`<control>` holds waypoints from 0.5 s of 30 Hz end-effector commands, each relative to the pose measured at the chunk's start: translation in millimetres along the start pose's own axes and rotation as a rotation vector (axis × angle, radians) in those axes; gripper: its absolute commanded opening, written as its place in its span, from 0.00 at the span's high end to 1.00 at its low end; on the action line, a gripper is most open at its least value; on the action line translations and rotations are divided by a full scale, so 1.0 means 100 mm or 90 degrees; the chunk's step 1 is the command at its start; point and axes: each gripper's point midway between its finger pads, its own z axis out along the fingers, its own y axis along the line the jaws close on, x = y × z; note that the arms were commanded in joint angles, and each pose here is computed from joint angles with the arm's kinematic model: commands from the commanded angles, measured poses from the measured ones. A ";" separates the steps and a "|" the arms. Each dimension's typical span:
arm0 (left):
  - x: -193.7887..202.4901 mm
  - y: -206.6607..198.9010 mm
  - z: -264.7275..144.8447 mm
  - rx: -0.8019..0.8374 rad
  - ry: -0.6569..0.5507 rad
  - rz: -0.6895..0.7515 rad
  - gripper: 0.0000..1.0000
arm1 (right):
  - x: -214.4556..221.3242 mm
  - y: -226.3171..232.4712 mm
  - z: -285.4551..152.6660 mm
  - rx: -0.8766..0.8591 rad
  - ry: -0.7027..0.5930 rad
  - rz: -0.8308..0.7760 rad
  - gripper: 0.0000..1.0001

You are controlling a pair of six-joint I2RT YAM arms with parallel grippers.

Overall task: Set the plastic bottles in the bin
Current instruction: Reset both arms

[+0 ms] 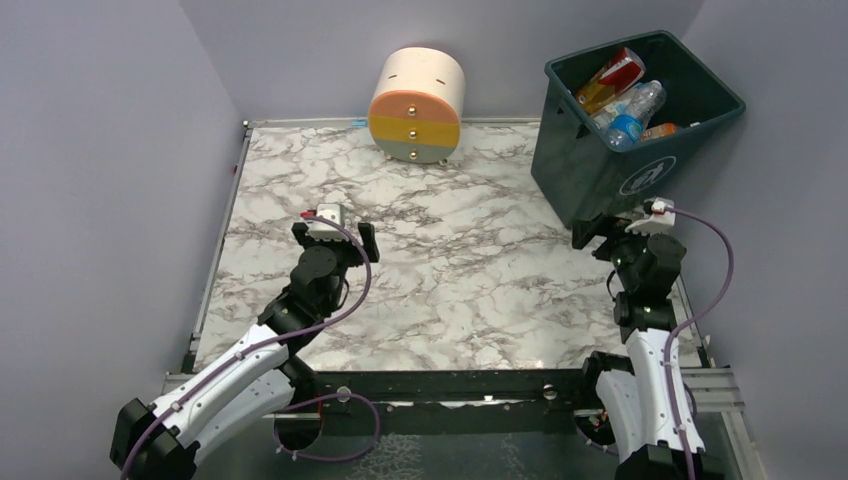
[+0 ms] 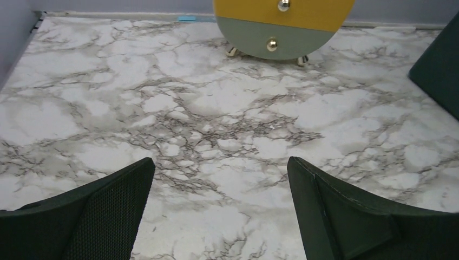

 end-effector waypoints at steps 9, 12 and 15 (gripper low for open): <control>0.34 0.52 0.30 -0.112 -0.031 0.090 0.01 | 0.14 -0.29 0.29 0.037 -0.070 -0.015 0.00; 0.48 0.71 0.37 -0.136 -0.022 0.087 0.01 | 0.24 -0.34 0.38 0.042 -0.067 -0.031 0.00; 0.58 0.86 0.44 -0.154 -0.018 0.088 0.01 | 0.35 -0.37 0.47 0.045 -0.065 -0.046 0.00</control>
